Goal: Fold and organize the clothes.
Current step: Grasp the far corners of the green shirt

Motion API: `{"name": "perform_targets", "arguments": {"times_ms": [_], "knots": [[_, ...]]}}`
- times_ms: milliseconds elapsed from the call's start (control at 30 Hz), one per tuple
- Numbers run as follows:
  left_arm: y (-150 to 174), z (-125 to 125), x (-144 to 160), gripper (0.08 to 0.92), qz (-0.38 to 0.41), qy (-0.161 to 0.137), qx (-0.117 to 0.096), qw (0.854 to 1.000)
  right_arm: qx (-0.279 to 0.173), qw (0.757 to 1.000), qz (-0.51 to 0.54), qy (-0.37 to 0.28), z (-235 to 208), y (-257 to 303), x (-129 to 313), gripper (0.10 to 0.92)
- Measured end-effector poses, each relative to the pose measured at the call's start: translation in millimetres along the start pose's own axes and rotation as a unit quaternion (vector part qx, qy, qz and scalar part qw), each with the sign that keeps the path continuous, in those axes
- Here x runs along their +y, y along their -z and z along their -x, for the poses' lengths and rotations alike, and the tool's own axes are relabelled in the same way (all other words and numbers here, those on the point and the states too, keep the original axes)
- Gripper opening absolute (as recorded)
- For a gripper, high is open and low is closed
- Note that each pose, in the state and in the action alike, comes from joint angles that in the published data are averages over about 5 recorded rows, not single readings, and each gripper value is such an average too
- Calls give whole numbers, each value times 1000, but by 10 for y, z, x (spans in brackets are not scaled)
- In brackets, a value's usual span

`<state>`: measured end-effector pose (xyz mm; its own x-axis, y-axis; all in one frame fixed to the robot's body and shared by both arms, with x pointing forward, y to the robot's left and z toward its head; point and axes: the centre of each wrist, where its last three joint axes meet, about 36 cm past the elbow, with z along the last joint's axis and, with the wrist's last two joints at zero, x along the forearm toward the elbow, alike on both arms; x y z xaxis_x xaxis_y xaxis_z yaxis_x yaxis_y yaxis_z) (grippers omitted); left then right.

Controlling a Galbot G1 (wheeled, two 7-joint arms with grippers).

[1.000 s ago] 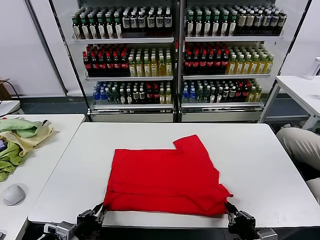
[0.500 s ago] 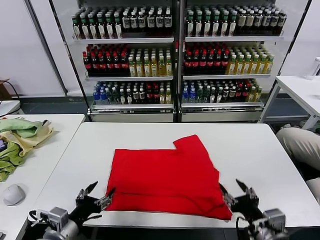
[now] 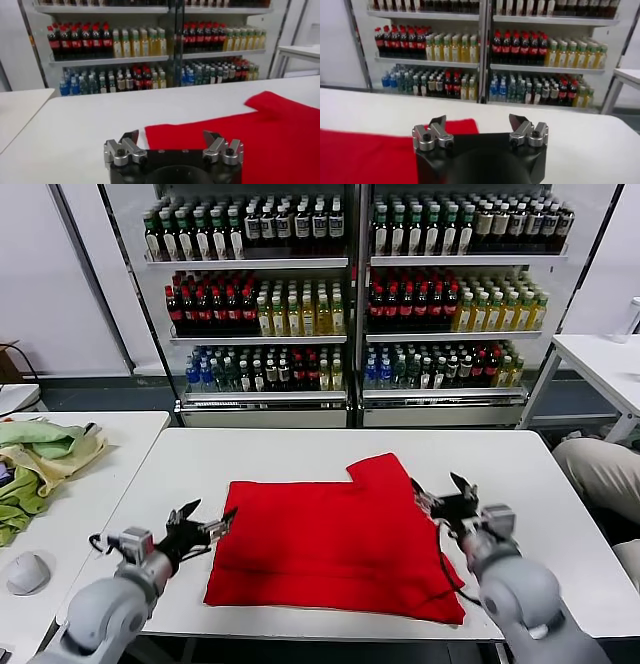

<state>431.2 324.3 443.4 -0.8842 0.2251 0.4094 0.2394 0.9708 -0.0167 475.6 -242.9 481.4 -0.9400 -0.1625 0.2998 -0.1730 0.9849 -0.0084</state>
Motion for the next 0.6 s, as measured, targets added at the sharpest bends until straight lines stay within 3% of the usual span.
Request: {"name": "perform_targets", "arguments": {"times_ms": [267,600], "knots": [[73,519,303,823,4,7,22,1000,32,999,1,-18,780,23,69,823],[81,889,460,823,4,-11,38,999,71,997,1,-38,1338,-129,147,823]]}}
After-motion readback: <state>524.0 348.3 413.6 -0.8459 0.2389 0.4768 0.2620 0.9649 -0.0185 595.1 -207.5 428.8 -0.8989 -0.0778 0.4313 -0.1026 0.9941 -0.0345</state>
